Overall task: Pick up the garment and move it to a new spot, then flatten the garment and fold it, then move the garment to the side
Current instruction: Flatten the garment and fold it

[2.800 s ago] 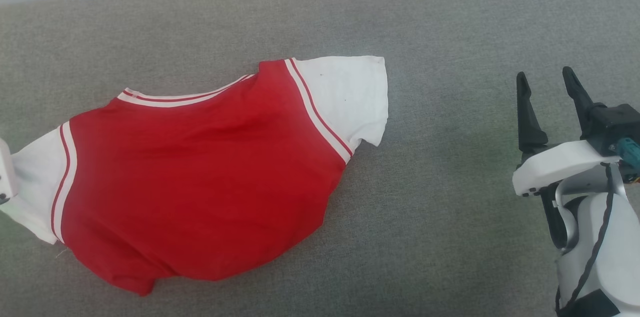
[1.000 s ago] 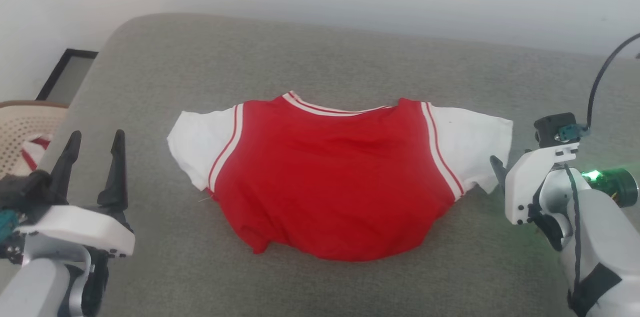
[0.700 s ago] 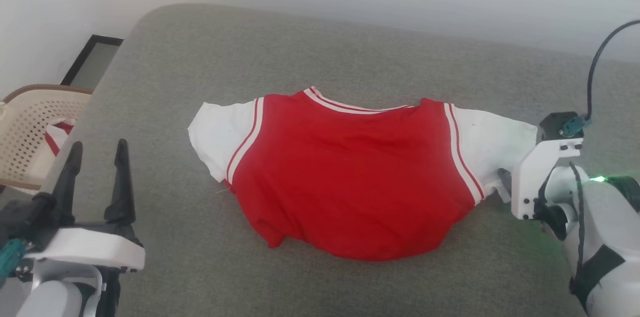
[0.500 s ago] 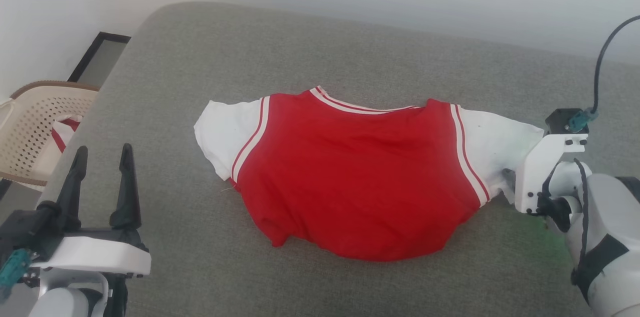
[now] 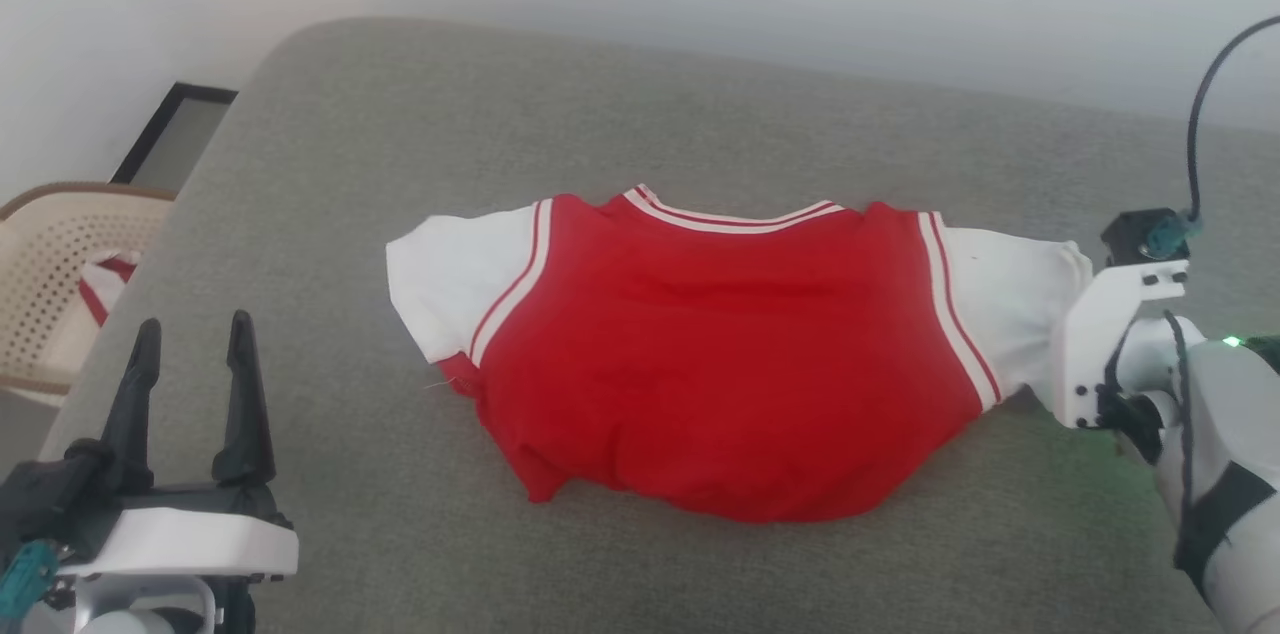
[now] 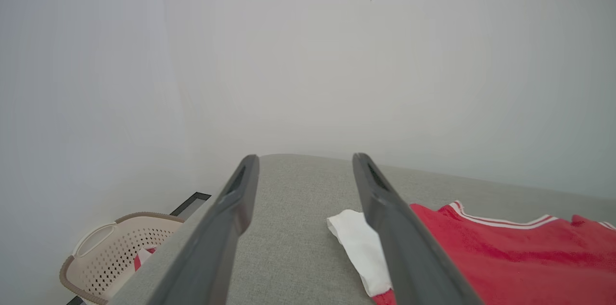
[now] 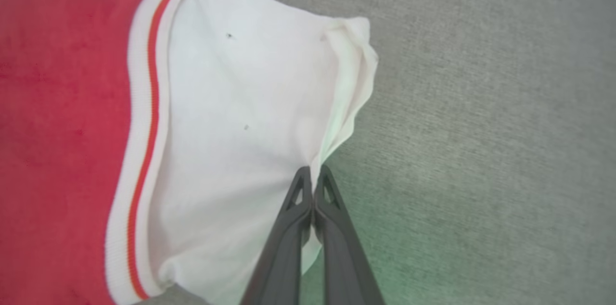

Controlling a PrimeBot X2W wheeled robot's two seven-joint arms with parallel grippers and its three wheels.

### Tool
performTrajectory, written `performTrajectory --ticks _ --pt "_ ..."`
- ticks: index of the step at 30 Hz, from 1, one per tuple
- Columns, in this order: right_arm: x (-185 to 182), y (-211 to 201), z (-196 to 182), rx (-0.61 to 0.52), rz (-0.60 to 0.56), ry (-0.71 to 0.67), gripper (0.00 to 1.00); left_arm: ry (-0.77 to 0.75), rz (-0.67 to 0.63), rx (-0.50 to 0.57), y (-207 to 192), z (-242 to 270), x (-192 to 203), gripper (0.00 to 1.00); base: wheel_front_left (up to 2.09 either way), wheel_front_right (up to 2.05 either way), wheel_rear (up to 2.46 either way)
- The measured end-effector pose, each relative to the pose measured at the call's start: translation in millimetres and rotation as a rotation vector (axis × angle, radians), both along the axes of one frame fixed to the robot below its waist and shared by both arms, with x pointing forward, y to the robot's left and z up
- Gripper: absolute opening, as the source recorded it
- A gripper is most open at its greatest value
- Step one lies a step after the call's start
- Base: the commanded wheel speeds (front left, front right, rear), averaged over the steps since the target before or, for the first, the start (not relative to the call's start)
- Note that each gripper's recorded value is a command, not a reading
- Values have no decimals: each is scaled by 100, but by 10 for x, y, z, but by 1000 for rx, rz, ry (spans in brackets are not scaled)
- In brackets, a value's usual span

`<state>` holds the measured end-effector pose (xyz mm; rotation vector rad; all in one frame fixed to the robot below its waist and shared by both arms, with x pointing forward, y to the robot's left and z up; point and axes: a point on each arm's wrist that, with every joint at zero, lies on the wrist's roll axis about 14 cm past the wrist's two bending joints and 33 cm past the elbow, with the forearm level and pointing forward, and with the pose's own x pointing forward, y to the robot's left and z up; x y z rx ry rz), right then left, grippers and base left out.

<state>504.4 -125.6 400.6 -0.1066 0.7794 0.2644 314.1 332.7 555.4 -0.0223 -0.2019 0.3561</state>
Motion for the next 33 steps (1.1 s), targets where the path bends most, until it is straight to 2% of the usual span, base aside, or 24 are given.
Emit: performTrajectory --ticks 12,18,20,21,22,33 --pt "-205 -904 112 -82 -112 -20 0 -11 -50 4 -160 -17 25 100 0 0 0" --pt "-347 -1109 56 -63 -163 -3 2 -4 -63 3 -188 -47 35 100 0 0 0" --pt "-390 -1122 16 -56 -171 2 34 -1 -68 7 -198 -53 45 100 0 0 0" --pt "-397 -1108 10 -44 -177 -1 34 -1 -70 8 -205 -54 51 100 0 0 0" --pt "-409 -1095 -1 -27 -187 -7 100 6 -84 7 -230 -76 72 100 0 0 0" --pt "-401 -1159 81 -1 -224 -45 100 51 -202 -2 -412 -100 331 100 0 0 0"
